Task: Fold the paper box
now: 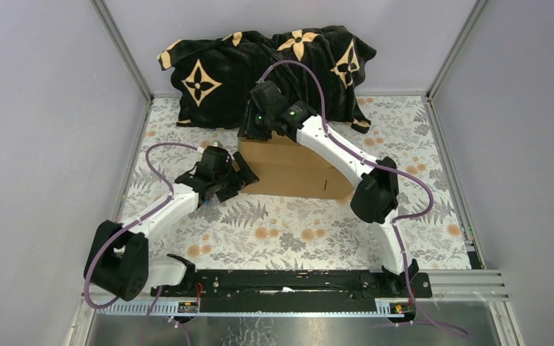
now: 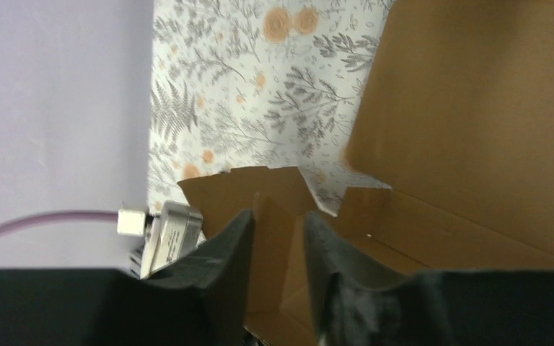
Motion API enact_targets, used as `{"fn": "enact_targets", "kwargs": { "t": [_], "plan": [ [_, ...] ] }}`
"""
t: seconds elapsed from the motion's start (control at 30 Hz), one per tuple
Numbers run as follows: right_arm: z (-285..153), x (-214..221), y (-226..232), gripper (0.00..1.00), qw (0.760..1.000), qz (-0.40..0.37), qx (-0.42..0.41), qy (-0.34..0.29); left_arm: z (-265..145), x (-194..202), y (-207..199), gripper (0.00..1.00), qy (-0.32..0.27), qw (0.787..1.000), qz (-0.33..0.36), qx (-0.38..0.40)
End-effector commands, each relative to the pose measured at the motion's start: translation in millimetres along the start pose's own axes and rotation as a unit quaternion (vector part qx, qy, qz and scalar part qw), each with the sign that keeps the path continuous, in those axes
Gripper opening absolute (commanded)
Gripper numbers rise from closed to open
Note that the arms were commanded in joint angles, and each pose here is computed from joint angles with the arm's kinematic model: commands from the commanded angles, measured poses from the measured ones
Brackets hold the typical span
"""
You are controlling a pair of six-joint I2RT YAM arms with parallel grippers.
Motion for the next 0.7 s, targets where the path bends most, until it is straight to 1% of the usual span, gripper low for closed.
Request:
{"fn": "enact_targets", "kwargs": {
  "t": [0.0, 0.07, 0.1, 0.17, 0.23, 0.3, 0.33, 0.43, 0.53, 0.6, 0.67],
  "plan": [
    [-42, -15, 11, 0.49, 0.997, -0.038, -0.059, -0.021, 20, -1, -6, 0.98, -0.029, 0.999, -0.01, 0.016],
    [-53, -19, 8, 0.56, 0.996, -0.042, -0.077, -0.018, 24, 2, -4, 0.98, -0.028, 0.999, -0.01, 0.013],
    [-59, -23, 6, 0.59, 0.995, -0.043, -0.083, -0.018, 25, 3, -4, 0.98, -0.028, 0.999, -0.01, 0.012],
    [-71, -29, 0, 0.61, 0.994, -0.043, -0.096, -0.019, 29, 5, -2, 0.98, -0.026, 1.0, -0.01, 0.008],
    [-82, -37, -9, 0.67, 0.993, -0.038, -0.111, -0.021, 31, 6, -1, 0.98, -0.024, 1.0, -0.011, 0.005],
    [-95, -47, -22, 0.77, 0.992, -0.035, -0.116, -0.029, 32, 7, 0, 0.98, -0.024, 1.0, -0.01, 0.003],
    [-101, -54, -35, 0.78, 0.993, -0.029, -0.111, -0.037, 32, 7, 0, 0.98, -0.025, 1.0, -0.009, 0.003],
    [-121, -70, -70, 0.78, 0.993, -0.013, -0.098, -0.059, 31, 8, 0, 0.98, -0.025, 1.0, -0.008, 0.003],
    [-136, -82, -114, 0.78, 0.995, 0.004, -0.059, -0.077, 29, 8, 1, 0.98, -0.026, 1.0, -0.007, 0.0],
    [-135, -84, -141, 0.77, 0.997, 0.007, -0.031, -0.071, 27, 8, 1, 0.98, -0.026, 1.0, -0.006, 0.0],
    [-125, -79, -164, 0.76, 0.999, 0.003, 0.006, -0.051, 24, 7, 2, 0.98, -0.03, 1.0, -0.005, -0.001]
  ]
}}
Point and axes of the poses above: each gripper's point midway between its finger pads, its own z axis out along the fingers, its own y axis along the line the jaws close on, x = y × z, the point moved 7 cm from there along -z, back along the fingers, and after that the axes turned 15 degrees about -z, right-handed, at the moved point
